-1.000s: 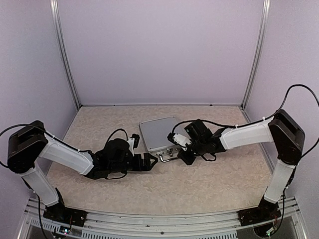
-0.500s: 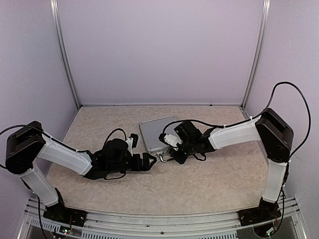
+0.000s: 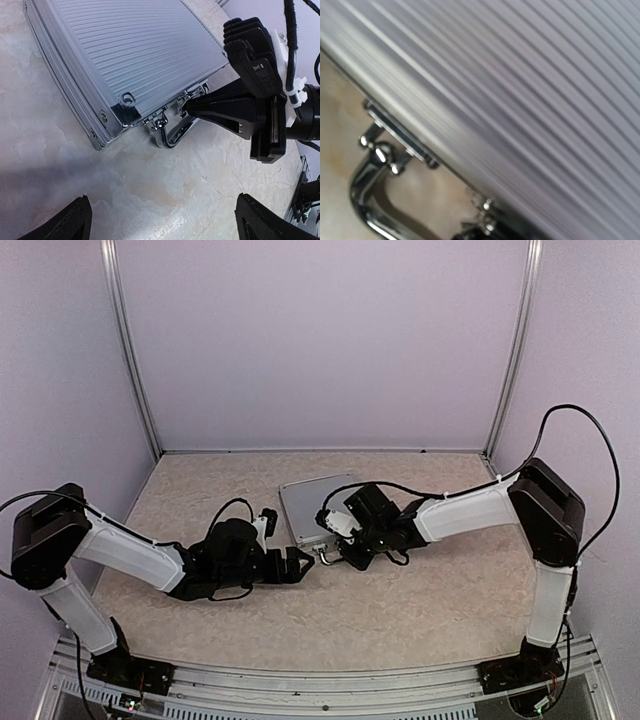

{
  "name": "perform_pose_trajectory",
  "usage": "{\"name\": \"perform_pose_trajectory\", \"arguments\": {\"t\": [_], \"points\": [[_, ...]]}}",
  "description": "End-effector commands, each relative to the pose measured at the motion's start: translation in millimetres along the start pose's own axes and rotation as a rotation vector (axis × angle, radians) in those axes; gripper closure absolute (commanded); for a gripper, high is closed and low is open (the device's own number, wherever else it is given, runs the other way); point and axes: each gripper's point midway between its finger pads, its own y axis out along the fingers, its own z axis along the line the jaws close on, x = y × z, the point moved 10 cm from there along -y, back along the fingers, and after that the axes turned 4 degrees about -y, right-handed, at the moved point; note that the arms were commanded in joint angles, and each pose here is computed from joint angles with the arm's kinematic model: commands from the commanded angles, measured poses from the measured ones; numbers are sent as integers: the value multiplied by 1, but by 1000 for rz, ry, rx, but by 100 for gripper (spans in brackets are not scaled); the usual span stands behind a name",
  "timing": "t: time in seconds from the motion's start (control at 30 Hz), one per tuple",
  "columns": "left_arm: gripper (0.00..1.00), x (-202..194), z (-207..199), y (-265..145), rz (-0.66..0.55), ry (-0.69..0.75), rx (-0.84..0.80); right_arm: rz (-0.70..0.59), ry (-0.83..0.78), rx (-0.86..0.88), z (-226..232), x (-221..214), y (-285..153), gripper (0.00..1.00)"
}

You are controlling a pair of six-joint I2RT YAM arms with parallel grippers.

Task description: Pack up texas hold em set

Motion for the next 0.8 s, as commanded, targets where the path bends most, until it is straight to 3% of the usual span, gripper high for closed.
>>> {"name": "perform_pose_trajectory", "arguments": {"t": [0.0,0.4,0.77], "points": [[1,2,-3,4,0,13,2,101,-32,-71,1,-20,28,100],[1,4,-5,9,13,12,1,181,-75,-50,7,-36,46,100],[1,3,-3,8,13,8,4,-115,-20,46,-3,16,-34,100]]}}
